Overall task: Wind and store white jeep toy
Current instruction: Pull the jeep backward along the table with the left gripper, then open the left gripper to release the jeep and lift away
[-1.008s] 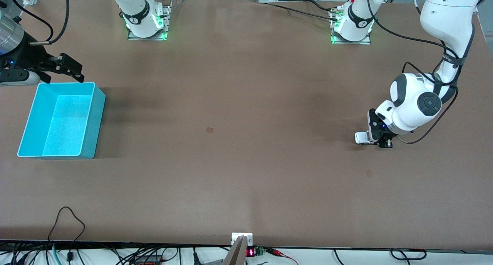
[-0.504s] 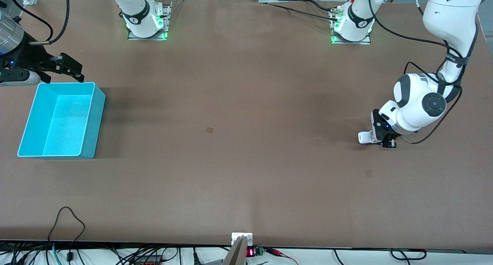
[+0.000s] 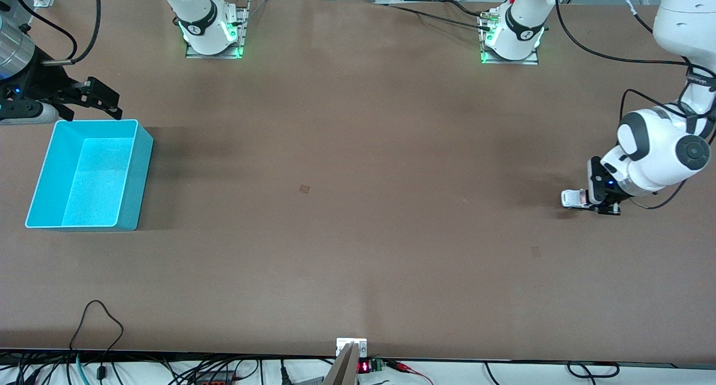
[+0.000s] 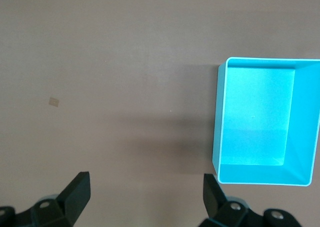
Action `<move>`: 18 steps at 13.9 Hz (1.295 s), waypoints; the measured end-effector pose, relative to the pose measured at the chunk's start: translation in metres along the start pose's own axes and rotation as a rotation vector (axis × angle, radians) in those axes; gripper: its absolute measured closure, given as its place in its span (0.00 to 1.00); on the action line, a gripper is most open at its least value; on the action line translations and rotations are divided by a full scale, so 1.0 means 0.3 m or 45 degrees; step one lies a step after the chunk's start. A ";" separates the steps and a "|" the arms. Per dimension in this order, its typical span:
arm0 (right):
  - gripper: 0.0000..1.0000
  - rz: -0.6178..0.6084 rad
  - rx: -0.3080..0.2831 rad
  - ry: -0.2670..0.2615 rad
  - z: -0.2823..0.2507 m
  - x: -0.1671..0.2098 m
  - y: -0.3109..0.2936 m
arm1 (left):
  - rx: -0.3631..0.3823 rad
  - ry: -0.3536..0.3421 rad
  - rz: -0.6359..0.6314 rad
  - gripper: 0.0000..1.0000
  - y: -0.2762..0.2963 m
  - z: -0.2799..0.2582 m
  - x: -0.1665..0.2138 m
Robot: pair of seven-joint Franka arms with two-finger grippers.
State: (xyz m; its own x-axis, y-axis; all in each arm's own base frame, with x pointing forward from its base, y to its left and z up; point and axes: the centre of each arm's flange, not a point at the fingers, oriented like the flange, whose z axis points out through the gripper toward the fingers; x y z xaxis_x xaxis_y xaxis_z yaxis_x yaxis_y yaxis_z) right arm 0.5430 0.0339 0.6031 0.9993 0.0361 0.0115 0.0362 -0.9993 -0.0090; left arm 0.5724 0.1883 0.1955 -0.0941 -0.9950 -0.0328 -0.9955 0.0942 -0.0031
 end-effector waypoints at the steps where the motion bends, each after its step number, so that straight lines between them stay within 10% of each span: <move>1: 0.00 0.000 0.000 0.000 0.000 0.000 0.000 | 0.004 -0.002 0.006 0.49 0.004 0.001 -0.034; 7: 0.00 0.000 0.000 -0.001 0.001 0.000 0.001 | 0.015 -0.006 0.007 0.49 0.013 0.004 -0.114; 13: 0.00 0.000 0.000 -0.001 0.001 0.000 0.001 | -0.106 0.050 0.007 0.00 0.011 0.055 -0.115; 18: 0.00 0.001 0.000 -0.002 0.001 0.000 0.002 | -0.195 0.082 -0.033 0.00 -0.061 -0.101 -0.061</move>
State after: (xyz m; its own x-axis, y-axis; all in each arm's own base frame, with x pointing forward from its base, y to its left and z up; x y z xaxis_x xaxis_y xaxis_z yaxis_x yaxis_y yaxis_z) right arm 0.5431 0.0335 0.6028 0.9993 0.0357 0.0099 0.0358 -0.9993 -0.0090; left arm 0.5922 0.2037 0.2263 -0.0635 -0.9975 0.0295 -0.9865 0.0672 0.1492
